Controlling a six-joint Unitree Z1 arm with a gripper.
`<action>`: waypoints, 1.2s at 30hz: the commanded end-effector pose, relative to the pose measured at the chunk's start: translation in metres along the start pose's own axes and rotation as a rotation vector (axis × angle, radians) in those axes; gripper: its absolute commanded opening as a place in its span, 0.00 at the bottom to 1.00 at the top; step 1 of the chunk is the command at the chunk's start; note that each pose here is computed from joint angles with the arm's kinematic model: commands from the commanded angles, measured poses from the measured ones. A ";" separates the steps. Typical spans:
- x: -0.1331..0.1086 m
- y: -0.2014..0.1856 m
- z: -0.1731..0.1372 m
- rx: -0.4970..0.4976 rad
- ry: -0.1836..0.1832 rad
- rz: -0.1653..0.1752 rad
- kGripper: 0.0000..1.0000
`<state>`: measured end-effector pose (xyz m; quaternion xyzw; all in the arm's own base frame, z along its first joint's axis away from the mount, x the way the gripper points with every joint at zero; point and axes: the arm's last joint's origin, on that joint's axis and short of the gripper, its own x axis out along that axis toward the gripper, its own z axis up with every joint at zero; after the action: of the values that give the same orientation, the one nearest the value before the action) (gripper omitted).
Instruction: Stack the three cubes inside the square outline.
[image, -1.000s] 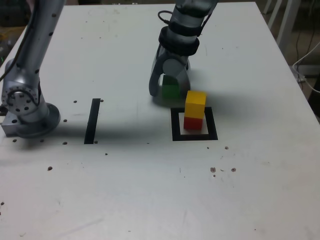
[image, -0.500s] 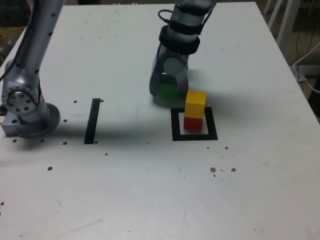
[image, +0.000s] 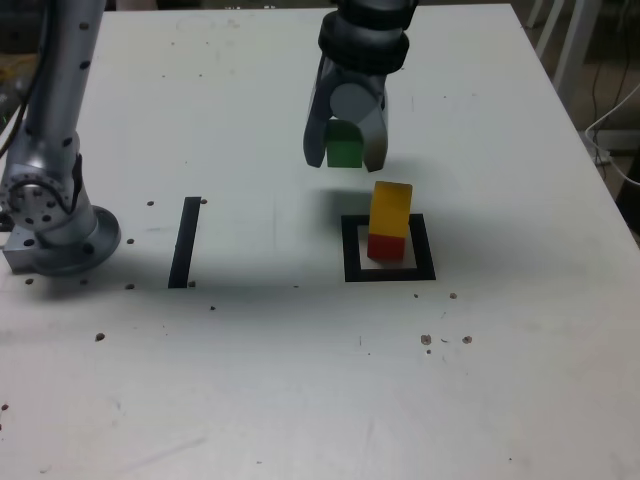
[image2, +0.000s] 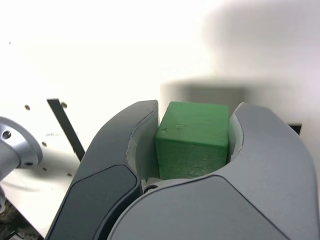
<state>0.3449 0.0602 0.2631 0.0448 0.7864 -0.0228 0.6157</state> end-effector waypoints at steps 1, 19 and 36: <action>-0.009 -0.007 0.000 0.006 -0.008 0.005 0.26; -0.050 -0.058 0.016 0.085 -0.041 0.011 0.26; -0.042 -0.078 0.034 0.120 -0.003 -0.017 0.26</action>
<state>0.3816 -0.0215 0.2955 0.0759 0.7743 -0.0743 0.6239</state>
